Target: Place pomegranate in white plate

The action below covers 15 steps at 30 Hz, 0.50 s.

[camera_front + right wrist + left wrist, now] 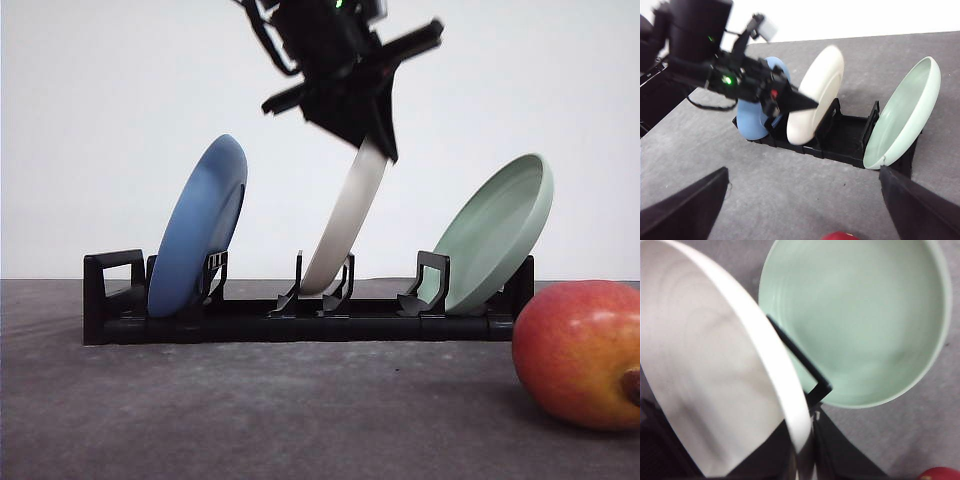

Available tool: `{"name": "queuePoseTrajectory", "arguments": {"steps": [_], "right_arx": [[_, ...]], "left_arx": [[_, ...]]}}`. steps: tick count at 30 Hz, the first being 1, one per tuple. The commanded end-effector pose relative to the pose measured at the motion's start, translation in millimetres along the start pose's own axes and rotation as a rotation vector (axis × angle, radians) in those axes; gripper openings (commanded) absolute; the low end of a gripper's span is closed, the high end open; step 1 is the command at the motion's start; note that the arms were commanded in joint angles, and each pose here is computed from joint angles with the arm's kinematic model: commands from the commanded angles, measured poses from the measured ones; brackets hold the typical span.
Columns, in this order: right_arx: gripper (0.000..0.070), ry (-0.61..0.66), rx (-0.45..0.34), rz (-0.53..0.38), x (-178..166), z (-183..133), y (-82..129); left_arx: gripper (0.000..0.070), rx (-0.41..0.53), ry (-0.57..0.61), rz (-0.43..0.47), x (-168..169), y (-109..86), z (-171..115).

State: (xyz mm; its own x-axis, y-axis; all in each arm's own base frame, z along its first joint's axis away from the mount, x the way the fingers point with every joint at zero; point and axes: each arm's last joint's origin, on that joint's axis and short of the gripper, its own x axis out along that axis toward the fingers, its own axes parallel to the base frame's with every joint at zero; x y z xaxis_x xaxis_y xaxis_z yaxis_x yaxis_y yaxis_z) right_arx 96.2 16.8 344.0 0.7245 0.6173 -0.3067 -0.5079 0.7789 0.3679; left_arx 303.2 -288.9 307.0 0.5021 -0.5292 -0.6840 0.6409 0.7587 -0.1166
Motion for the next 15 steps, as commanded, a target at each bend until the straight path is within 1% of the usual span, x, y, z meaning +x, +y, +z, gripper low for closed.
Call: {"name": "queuePoseTrajectory", "arguments": {"steps": [1,6,9,12,15], "right_arx": [[0.0614,-0.012,-0.005,0.003,-1.6,4.1,1.8],[0.0614,-0.008,-0.001,0.003,-1.6,3.5,1.7],[0.0614,0.002,0.005,0.001,-1.6,2.4,1.5],[0.0614,0.011,0.007,-0.001,-1.6,1.3,1.4],[0.0614,0.016,0.009,-0.001,-1.6,0.7,1.3]], "left_arx": [[0.0010,0.024,-0.039,-0.031,-3.4,-11.5,11.9],[0.0009,0.041,-0.055,-0.051,-29.2,-24.9,29.7],[0.0009,0.063,-0.069,-0.073,-49.7,-37.0,36.5],[0.0009,0.089,-0.097,-0.104,-74.9,-50.9,37.5],[0.0010,0.135,-0.094,-0.126,-104.2,-64.4,32.4]]}}
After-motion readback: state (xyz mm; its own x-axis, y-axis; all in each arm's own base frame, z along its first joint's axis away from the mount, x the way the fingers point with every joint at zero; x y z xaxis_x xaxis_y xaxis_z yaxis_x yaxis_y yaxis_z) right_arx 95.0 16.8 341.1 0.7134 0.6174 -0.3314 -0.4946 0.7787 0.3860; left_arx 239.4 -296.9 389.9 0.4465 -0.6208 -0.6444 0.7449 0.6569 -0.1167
